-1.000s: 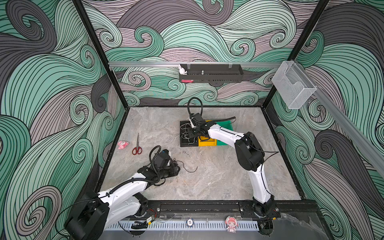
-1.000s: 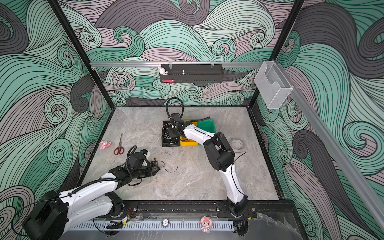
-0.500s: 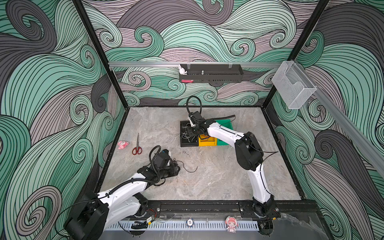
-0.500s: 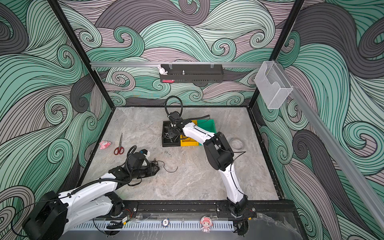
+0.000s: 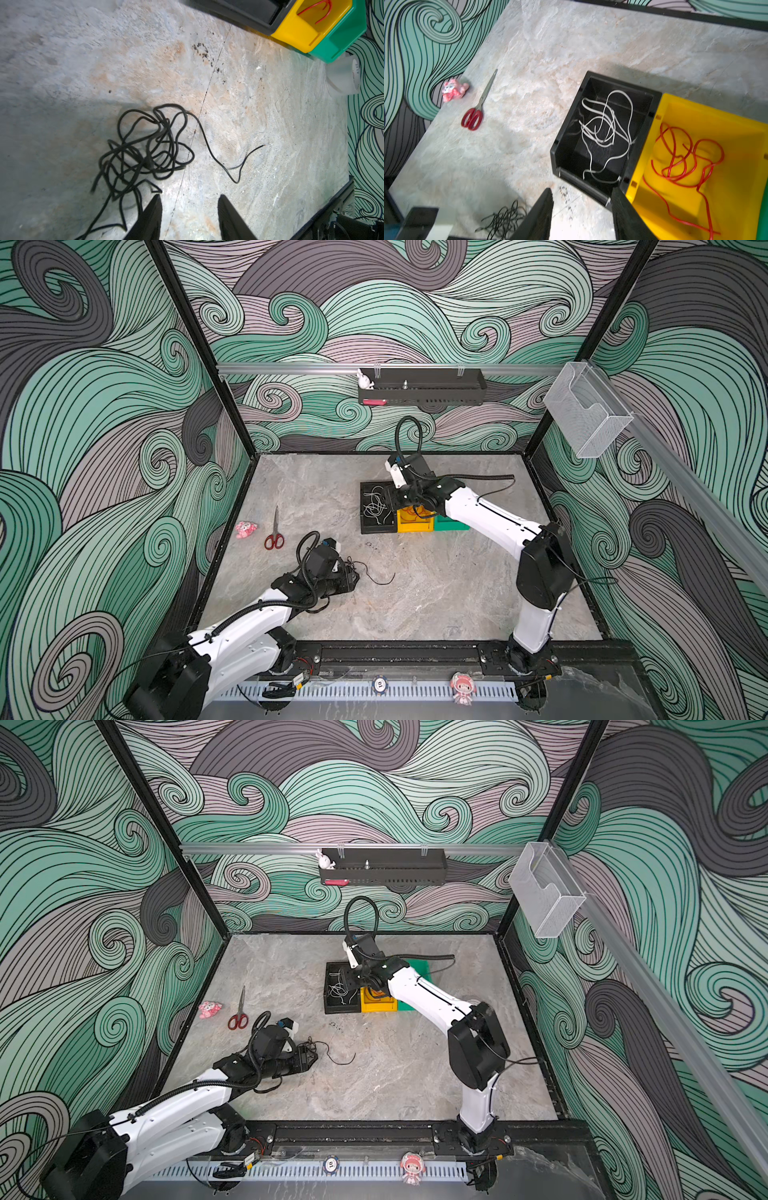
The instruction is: Untangle the cables
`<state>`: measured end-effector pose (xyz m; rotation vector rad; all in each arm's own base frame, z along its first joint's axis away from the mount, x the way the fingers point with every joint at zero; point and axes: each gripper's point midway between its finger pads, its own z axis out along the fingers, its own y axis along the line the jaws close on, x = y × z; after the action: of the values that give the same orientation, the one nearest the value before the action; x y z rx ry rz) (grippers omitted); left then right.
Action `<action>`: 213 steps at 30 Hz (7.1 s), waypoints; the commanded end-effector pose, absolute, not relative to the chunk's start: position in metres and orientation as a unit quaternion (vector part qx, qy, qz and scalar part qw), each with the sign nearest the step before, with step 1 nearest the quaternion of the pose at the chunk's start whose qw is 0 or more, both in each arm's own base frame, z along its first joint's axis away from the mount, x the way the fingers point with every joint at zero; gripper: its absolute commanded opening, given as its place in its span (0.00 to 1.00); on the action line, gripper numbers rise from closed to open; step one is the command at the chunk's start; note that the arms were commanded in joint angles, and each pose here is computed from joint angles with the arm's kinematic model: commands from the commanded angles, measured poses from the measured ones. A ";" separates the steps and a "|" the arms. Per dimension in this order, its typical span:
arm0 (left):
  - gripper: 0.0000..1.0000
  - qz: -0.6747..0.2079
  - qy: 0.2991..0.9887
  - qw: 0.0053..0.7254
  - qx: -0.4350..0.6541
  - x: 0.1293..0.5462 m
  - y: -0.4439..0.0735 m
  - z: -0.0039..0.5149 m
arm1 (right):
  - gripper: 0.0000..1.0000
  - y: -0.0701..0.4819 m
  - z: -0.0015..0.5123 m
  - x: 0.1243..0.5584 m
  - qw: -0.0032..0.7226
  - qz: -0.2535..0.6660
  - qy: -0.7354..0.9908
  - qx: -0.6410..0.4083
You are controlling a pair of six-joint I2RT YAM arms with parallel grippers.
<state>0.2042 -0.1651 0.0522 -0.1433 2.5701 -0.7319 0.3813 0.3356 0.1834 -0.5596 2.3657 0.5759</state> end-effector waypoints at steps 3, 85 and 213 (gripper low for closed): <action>0.47 -0.254 0.929 0.261 -0.058 0.212 -0.158 0.078 | 0.48 0.326 0.164 0.331 0.266 0.268 0.897 -0.230; 0.00 -0.212 0.943 0.231 -0.111 0.222 -0.139 0.040 | 0.00 0.218 0.089 0.258 0.257 0.198 0.939 -0.115; 0.50 -0.292 0.912 0.288 0.010 0.239 -0.205 0.107 | 0.40 0.231 0.101 0.229 0.233 0.233 0.927 -0.177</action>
<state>0.2334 -0.1784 0.0901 -0.0616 2.4692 -0.6510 0.2254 0.2108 0.0904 -0.3810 2.6033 0.5971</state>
